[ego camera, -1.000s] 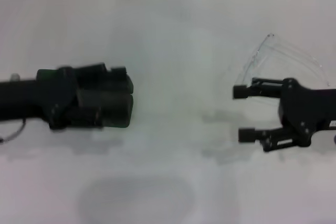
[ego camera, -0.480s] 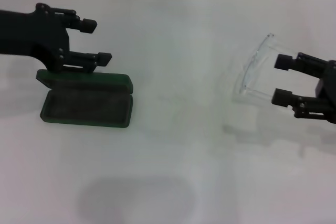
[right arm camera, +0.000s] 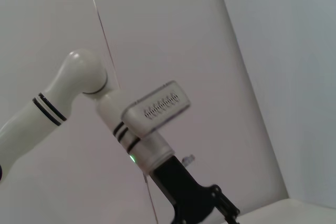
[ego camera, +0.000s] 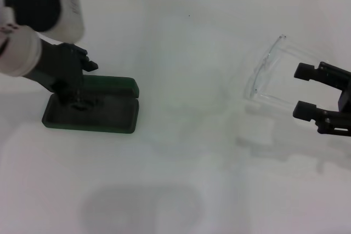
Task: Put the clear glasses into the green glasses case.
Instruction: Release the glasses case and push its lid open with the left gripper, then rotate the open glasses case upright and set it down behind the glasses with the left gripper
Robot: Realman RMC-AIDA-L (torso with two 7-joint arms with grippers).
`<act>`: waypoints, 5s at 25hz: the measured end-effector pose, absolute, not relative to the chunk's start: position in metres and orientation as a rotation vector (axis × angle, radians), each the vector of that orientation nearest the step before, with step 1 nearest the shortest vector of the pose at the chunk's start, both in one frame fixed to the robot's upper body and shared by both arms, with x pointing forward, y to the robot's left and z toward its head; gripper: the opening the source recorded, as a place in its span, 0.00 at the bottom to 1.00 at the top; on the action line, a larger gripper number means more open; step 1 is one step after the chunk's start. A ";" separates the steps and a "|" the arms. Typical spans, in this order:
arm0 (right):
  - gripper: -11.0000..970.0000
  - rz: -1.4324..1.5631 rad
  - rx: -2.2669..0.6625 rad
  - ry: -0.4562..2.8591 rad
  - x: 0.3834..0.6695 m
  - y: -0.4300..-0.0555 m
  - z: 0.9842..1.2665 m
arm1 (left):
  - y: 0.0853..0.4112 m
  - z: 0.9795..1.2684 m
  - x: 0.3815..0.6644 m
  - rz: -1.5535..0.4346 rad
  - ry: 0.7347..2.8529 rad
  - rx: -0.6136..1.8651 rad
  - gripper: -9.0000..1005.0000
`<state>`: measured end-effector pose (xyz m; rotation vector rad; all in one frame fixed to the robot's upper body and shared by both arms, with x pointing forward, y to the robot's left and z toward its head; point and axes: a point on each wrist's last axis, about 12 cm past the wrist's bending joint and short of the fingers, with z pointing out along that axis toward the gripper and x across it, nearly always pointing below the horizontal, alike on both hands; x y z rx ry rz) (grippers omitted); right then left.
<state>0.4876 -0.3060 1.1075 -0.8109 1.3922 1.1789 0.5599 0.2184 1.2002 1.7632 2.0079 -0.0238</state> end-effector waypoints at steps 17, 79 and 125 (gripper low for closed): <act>0.89 1.160 -0.806 1.386 0.487 -0.308 1.107 | 0.212 1.178 0.582 0.115 2.049 1.792 0.74; 0.87 0.587 -0.249 1.158 0.382 -0.421 1.103 | 0.062 1.167 0.570 0.055 1.786 1.974 0.20; 0.85 0.560 -0.244 1.143 0.384 -0.419 1.101 | 0.030 1.159 0.565 0.112 1.671 1.842 0.19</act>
